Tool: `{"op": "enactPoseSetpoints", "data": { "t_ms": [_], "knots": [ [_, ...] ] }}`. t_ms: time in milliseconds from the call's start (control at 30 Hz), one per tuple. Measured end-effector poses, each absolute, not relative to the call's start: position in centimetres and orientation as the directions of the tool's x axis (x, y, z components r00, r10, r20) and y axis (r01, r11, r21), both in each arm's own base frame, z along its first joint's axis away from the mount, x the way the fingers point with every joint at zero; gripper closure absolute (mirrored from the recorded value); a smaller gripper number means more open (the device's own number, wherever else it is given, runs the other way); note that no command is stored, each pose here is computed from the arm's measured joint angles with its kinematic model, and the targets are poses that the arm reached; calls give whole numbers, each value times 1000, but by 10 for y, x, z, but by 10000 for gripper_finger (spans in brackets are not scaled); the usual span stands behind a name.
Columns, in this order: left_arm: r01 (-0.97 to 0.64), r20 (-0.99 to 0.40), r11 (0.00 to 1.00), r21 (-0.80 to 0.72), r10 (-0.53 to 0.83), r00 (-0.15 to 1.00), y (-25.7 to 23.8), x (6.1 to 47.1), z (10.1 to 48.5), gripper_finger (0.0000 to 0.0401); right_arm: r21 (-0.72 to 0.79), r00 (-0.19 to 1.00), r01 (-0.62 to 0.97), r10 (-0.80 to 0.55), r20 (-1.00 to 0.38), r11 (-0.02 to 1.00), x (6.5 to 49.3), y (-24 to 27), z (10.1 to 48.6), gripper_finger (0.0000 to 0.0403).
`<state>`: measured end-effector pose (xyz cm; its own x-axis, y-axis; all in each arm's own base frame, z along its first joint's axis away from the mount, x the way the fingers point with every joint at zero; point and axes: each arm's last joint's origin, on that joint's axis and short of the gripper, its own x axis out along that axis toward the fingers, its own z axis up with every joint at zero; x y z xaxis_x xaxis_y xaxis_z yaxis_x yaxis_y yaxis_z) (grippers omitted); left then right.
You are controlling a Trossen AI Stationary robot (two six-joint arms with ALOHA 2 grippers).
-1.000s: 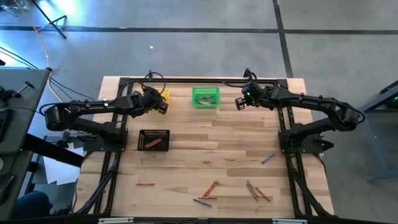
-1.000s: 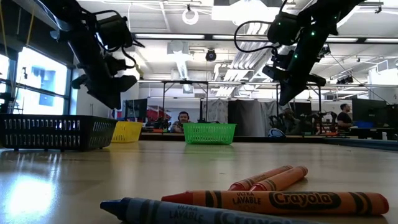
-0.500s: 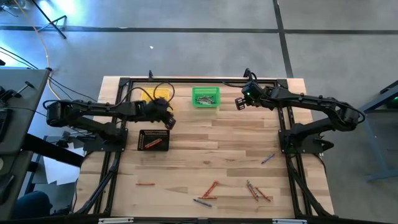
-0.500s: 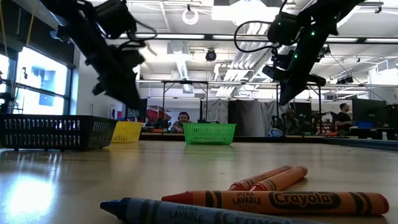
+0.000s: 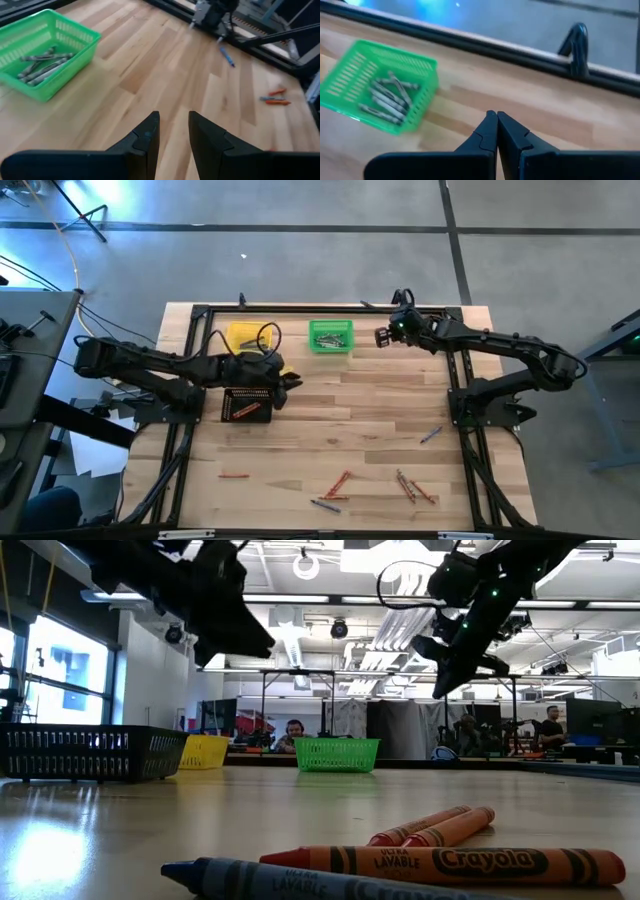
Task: Sort crayons
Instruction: Put the orange crayon into the black bin
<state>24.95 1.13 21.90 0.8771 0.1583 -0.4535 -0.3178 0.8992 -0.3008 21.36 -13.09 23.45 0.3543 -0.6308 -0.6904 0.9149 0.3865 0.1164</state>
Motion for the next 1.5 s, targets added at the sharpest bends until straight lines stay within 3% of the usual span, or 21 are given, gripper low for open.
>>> {"op": "enactPoseSetpoints", "data": {
  "t_ms": [167, 400, 767, 1100, 1200, 1367, 1500],
  "knots": [
    [-312, -416, 879, -362, 147, 897, 8, 251, 223, 309, 145, 413, 891, -631, -657, 431, 218, -133, 238, 402],
    [-298, -400, 866, -401, 127, 908, 1, 252, 224, 309, 306, 578, 735, -323, -749, 606, 218, -125, 233, 402],
    [-354, -379, 873, -336, 219, 899, -16, 251, 225, 309, 331, 497, 569, 5, -867, 752, 222, -72, 220, 402],
    [-329, -401, 855, -401, 160, 902, -22, 253, 221, 309, 454, 451, 359, 274, -849, 816, 229, -17, 219, 402],
    [-296, -419, 858, -420, 106, 902, -24, 257, 215, 309, 477, 465, 369, 286, -838, 797, 232, -9, 221, 402],
    [-238, -424, 857, -458, 26, 905, -32, 266, 204, 309, 467, 519, 478, 190, -834, 744, 237, -5, 223, 402],
    [-150, -396, 855, -496, -69, 916, -39, 276, 197, 309, 509, 537, 466, 226, -813, 723, 239, -5, 224, 402]
  ]
}}
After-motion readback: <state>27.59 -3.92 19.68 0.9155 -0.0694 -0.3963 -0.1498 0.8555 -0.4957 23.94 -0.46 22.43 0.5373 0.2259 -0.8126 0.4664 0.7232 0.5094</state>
